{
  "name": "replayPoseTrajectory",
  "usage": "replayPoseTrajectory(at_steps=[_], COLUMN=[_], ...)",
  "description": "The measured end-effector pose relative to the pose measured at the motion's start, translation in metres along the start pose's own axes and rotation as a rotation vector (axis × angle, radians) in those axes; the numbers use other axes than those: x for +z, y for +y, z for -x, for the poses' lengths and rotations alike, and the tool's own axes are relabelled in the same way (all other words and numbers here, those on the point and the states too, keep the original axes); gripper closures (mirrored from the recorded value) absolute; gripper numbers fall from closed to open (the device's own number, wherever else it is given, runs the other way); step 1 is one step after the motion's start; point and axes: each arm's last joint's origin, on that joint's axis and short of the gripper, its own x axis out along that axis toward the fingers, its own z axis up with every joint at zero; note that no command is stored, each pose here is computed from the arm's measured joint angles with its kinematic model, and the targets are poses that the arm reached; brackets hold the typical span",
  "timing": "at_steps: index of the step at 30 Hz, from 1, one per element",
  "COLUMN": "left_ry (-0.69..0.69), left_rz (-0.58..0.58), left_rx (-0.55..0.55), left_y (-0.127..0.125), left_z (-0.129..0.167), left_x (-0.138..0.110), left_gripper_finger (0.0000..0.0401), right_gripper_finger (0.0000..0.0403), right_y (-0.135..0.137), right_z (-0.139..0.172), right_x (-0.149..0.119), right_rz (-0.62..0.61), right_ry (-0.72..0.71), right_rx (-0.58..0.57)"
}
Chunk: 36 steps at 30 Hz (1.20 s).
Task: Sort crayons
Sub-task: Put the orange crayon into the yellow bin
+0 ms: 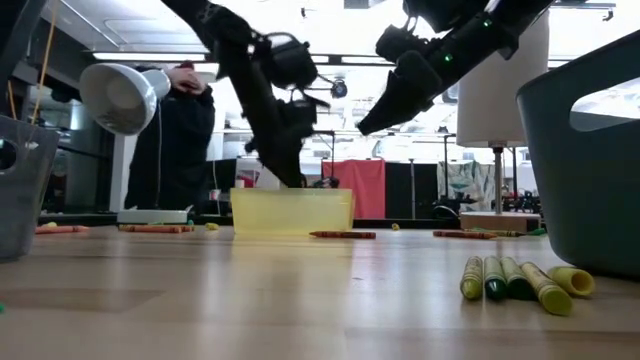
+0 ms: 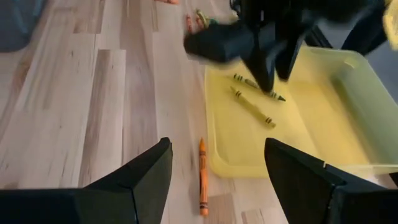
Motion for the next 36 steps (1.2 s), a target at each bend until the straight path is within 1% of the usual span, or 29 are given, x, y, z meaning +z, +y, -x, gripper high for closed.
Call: replayPoseTrajectory(at_steps=[3, 5, 7, 9, 12, 15, 18, 21, 26, 31, 36], left_ry=[-0.031, -0.097, -0.178, -0.309, -0.482, -0.622, -0.730, -0.780, -0.842, -0.829, -0.824], left_rz=[-0.003, -0.002, -0.010, 0.002, 0.001, -0.056, -0.117, -0.156, -0.182, -0.198, -0.199], left_rx=[-0.016, -0.032, -0.057, -0.108, -0.171, -0.207, -0.224, -0.231, -0.245, -0.256, -0.255], left_y=[0.000, -0.003, -0.010, -0.017, -0.027, -0.033, -0.036, -0.037, -0.037, -0.036, -0.036], left_z=[0.025, 0.040, 0.051, 0.061, 0.070, 0.077, 0.088, 0.099, 0.116, 0.124, 0.126], left_x=[0.003, -0.002, -0.016, -0.031, -0.061, -0.086, -0.100, -0.106, -0.108, -0.113, -0.114], left_gripper_finger=[0.0257, 0.0252, 0.0251, 0.0251, 0.0253, 0.0254, 0.0252, 0.0251, 0.0251, 0.0252, 0.0252], right_gripper_finger=[0.0155, 0.0155, 0.0155, 0.0155, 0.0155, 0.0155, 0.0155, 0.0155, 0.0155, 0.0155, 0.0156], right_y=[0.000, 0.001, 0.001, 0.002, 0.004, 0.008, 0.012, 0.015, 0.018, 0.016, 0.013], right_z=[0.000, 0.000, 0.000, -0.001, -0.008, -0.023, -0.041, -0.057, -0.080, -0.085, -0.087], right_x=[-0.004, -0.007, -0.011, -0.015, -0.020, -0.029, -0.043, -0.055, -0.064, -0.067, -0.069], right_rz=[0.004, -0.010, -0.033, -0.062, -0.091, -0.056, 0.012, 0.048, 0.045, 0.027, 0.012], right_ry=[0.040, 0.068, 0.109, 0.148, 0.187, 0.222, 0.287, 0.330, 0.293, 0.294, 0.305], right_rx=[0.004, 0.007, 0.019, 0.027, 0.054, 0.091, 0.128, 0.141, 0.117, 0.026, 0.004])
